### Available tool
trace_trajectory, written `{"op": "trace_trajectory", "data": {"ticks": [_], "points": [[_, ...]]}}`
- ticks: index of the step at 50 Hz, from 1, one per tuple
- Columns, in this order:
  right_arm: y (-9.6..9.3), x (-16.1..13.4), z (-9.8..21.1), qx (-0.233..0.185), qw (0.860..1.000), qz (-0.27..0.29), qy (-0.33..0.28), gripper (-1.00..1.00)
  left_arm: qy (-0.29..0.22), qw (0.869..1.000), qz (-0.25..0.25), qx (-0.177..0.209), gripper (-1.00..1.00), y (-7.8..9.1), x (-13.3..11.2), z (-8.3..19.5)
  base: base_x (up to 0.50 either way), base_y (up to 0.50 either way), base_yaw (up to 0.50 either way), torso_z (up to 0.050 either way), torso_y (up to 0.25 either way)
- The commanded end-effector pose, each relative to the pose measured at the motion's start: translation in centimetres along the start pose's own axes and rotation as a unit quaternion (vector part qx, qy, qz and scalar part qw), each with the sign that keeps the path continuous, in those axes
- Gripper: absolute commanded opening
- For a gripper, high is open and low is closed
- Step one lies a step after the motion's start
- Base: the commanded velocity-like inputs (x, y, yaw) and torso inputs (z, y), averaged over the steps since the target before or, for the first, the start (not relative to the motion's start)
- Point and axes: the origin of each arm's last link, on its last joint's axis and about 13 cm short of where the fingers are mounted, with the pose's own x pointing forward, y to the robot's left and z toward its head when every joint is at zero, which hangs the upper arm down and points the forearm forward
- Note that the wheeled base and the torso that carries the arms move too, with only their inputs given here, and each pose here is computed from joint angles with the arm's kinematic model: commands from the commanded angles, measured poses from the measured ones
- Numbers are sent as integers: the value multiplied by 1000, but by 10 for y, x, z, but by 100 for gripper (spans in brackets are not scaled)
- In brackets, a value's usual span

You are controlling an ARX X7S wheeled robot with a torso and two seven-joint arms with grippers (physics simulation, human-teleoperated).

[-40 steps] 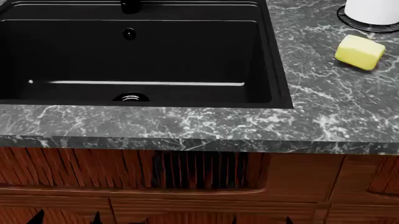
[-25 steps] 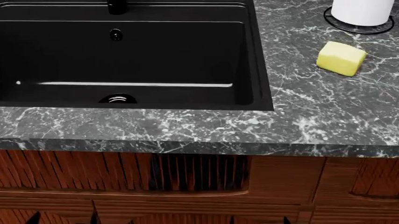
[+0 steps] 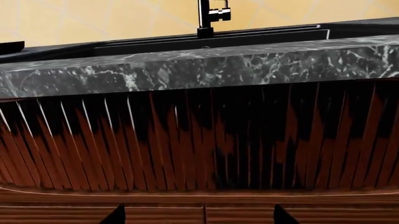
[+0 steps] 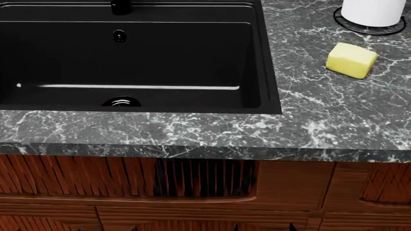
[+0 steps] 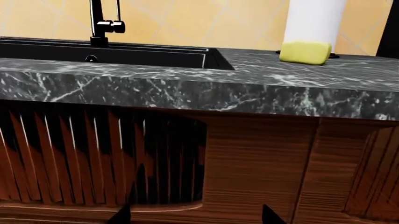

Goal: Pick the pan and sponge and place them into the sink. Then turn on the water.

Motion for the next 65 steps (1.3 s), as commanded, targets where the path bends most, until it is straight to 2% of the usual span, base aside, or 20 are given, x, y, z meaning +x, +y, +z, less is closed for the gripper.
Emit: {"op": "trace_trajectory", "data": {"ticks": [1, 6, 10, 32, 38, 43, 55, 58, 61, 63, 65], "points": [[-1, 0, 0, 2, 1000, -2, 0, 100, 3, 1000, -10, -8, 100, -1, 2, 1, 0, 0, 0, 0, 0], [-1, 0, 0, 2, 1000, -2, -1, 100, 8, 1000, -5, -7, 100, -1, 3, 0, 0, 0, 0, 0, 0], [-1, 0, 0, 1, 1000, -2, -1, 100, 6, 1000, -5, -2, 100, -7, 7, 1, 0, 0, 0, 0, 0], [0, 0, 0, -4, 1000, -3, -2, 100, 4, 1000, -9, -2, 100, 0, 1, -1, 0, 0, 0, 50, 0], [0, 0, -1, -6, 1000, -1, -1, 100, 4, 1000, -9, -4, 100, -6, 6, 1, 0, 0, 0, 50, 0], [0, 0, -1, -6, 1000, -2, 1, 100, 4, 1000, -9, -5, 100, 2, 0, -1, 0, 0, 0, 50, 0], [0, 0, -1, -6, 1000, -1, 0, 100, 6, 1000, -7, -13, 100, 10, -5, -2, 0, 0, 0, 50, 0], [-1, 0, 5, -1, 1000, -11, -9, 100, 9, 999, -4, -42, 100, 6, -4, 8, 0, 0, 0, 0, 0], [-3, 1, 17, 2, 1000, -21, -21, 100, 27, 999, -17, -31, 100, 5, -5, 17, 0, 0, 0, 0, 0], [-3, 2, 22, 0, 1000, -19, -24, 100, 27, 999, -17, -39, 100, 3, -3, 24, 0, 0, 0, 0, 0], [-5, 4, 35, 3, 999, -20, -32, 100, 28, 999, -19, -27, 100, 3, -1, 39, 0, 0, 0, 0, 0]]}}
